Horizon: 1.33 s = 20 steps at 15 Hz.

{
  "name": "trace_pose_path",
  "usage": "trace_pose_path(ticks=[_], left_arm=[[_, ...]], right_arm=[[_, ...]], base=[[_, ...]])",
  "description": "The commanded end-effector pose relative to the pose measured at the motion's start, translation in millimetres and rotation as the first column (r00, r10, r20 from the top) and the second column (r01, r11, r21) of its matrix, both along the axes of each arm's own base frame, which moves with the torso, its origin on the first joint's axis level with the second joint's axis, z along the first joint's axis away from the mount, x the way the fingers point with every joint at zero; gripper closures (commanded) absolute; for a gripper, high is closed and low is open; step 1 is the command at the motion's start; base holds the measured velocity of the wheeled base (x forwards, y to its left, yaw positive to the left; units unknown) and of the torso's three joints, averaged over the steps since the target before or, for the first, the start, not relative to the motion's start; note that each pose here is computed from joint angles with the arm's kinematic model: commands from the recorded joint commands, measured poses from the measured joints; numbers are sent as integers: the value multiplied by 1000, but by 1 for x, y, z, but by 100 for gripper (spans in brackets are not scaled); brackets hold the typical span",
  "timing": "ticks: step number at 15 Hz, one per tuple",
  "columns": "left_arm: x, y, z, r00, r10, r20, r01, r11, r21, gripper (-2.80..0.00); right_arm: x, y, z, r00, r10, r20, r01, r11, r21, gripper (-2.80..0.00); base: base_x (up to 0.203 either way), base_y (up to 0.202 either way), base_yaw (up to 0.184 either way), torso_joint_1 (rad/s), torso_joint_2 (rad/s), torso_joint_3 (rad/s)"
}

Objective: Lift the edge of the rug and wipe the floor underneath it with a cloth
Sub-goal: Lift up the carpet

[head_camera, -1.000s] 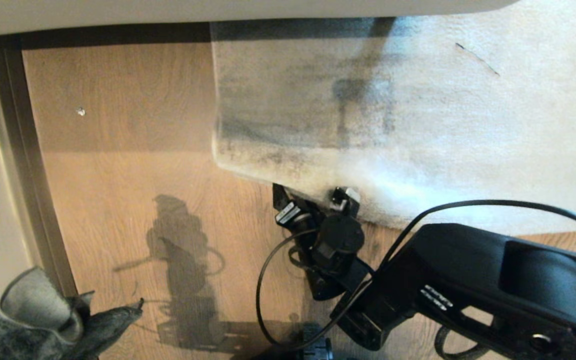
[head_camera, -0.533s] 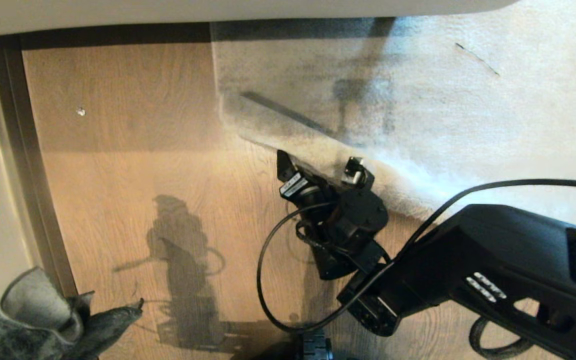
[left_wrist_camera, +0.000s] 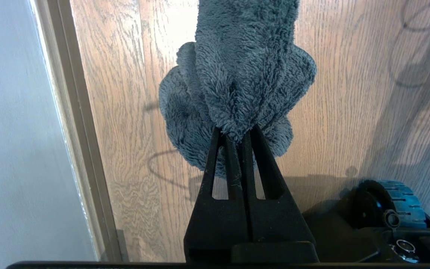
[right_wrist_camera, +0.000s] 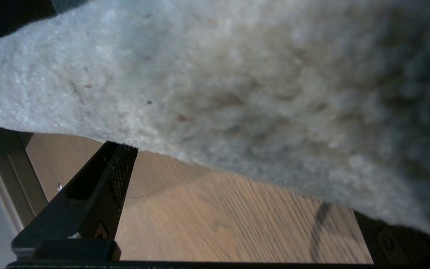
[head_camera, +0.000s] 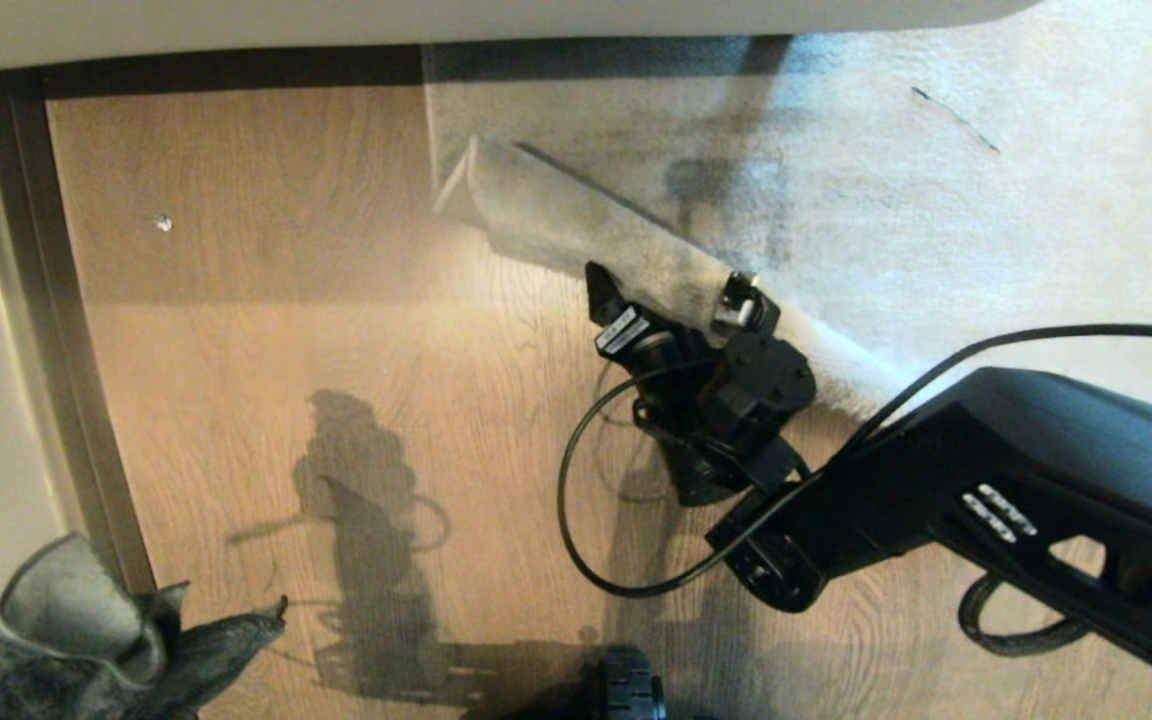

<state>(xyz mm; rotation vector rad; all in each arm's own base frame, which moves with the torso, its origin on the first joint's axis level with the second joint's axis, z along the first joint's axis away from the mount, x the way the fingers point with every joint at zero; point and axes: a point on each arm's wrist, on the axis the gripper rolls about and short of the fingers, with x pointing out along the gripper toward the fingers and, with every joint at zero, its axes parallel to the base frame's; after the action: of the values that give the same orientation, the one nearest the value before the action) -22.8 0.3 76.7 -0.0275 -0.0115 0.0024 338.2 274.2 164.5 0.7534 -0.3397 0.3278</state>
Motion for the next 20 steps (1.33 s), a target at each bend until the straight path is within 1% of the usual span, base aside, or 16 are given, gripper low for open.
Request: trace_pose_path(ticks=[1, 4, 6, 8, 10, 12, 15, 16, 17, 18, 20], left_arm=[[0, 0, 0, 1000, 1, -1, -1, 1000, 0, 0], [0, 0, 0, 1000, 1, -1, -1, 1000, 0, 0], [0, 0, 0, 1000, 1, 1, -1, 1000, 0, 0], [0, 0, 0, 1000, 1, 0, -1, 1000, 0, 0], [0, 0, 0, 1000, 1, 1, -1, 1000, 0, 0], [0, 0, 0, 1000, 0, 1, 0, 1000, -2, 0], [0, 0, 0, 1000, 1, -1, -1, 1000, 0, 0], [0, 0, 0, 1000, 1, -1, -1, 1000, 0, 0], [0, 0, 0, 1000, 0, -1, 0, 1000, -2, 0], [0, 0, 0, 1000, 1, 0, -1, 1000, 0, 0], [0, 0, 0, 1000, 1, -1, -1, 1000, 0, 0]], right_arm=[[5, -13, 17, 997, -25, 71, 21, 998, 51, -280], [4, -21, 35, 992, -15, 129, 10, 999, 33, -280], [1, -24, 44, 989, -9, 150, 4, 999, 36, -280], [-2, -26, 48, 988, -8, 155, 1, 999, 44, -280], [-5, -28, 47, 990, -7, 142, 2, 999, 39, -280], [-9, -28, 51, 990, 17, 137, -31, 995, 98, -280], [-18, -25, 54, 993, 47, 110, -69, 977, 204, -280], [-21, -23, 53, 993, 67, 100, -90, 965, 246, -280], [-25, -20, 54, 992, 87, 92, -111, 947, 302, -280], [-29, -16, 55, 990, 112, 89, -135, 930, 342, -280], [-35, -7, 56, 983, 159, 93, -182, 906, 382, -280]], base=[[0, 0, 0, 0, 0, 0], [0, 0, 0, 0, 0, 0], [0, 0, 0, 0, 0, 0], [0, 0, 0, 0, 0, 0], [0, 0, 0, 0, 0, 0], [0, 0, 0, 0, 0, 0], [0, 0, 0, 0, 0, 0], [0, 0, 0, 0, 0, 0], [0, 0, 0, 0, 0, 0], [0, 0, 0, 0, 0, 0], [0, 0, 0, 0, 0, 0]])
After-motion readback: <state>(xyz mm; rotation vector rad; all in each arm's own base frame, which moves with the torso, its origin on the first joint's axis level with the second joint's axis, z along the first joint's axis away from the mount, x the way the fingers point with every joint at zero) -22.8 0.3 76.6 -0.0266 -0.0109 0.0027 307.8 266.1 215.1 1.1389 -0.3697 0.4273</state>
